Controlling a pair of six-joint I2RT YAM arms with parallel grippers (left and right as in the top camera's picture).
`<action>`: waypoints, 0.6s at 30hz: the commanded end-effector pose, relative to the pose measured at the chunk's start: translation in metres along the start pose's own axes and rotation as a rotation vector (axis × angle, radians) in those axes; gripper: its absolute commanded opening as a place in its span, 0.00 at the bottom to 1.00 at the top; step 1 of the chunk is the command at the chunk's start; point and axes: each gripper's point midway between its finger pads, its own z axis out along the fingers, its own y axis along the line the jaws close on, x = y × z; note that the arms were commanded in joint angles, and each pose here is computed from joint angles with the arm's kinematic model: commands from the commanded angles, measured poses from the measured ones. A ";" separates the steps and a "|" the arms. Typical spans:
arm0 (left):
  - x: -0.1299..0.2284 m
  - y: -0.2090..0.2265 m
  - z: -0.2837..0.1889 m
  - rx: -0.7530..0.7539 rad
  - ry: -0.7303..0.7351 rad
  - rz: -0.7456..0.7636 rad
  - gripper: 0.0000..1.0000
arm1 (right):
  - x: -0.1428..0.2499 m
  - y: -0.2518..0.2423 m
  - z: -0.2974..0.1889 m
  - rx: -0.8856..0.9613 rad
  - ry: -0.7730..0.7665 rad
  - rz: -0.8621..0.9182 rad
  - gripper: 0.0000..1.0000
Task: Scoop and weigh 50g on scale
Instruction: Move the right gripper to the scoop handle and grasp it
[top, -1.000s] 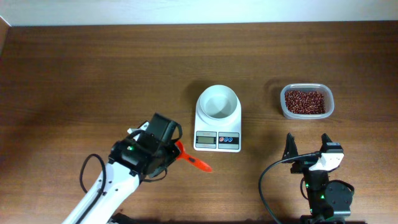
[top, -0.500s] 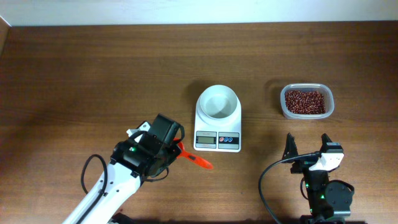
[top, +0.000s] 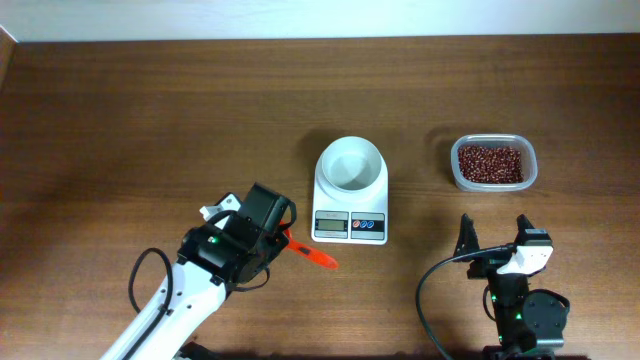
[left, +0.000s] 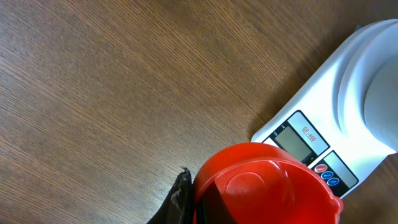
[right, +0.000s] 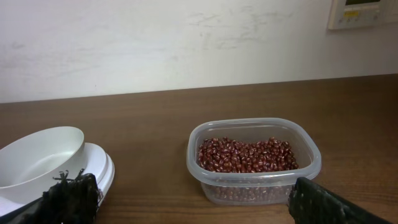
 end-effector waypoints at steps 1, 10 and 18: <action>-0.003 0.000 -0.002 0.005 -0.020 -0.013 0.00 | 0.002 -0.002 0.000 0.010 0.002 0.001 0.99; -0.002 0.000 -0.002 0.006 -0.016 -0.024 0.00 | 0.005 0.094 -0.028 -0.547 0.219 0.615 0.99; -0.002 0.001 -0.002 0.003 -0.015 -0.024 0.00 | 0.010 0.125 -0.055 -0.757 0.372 0.707 0.99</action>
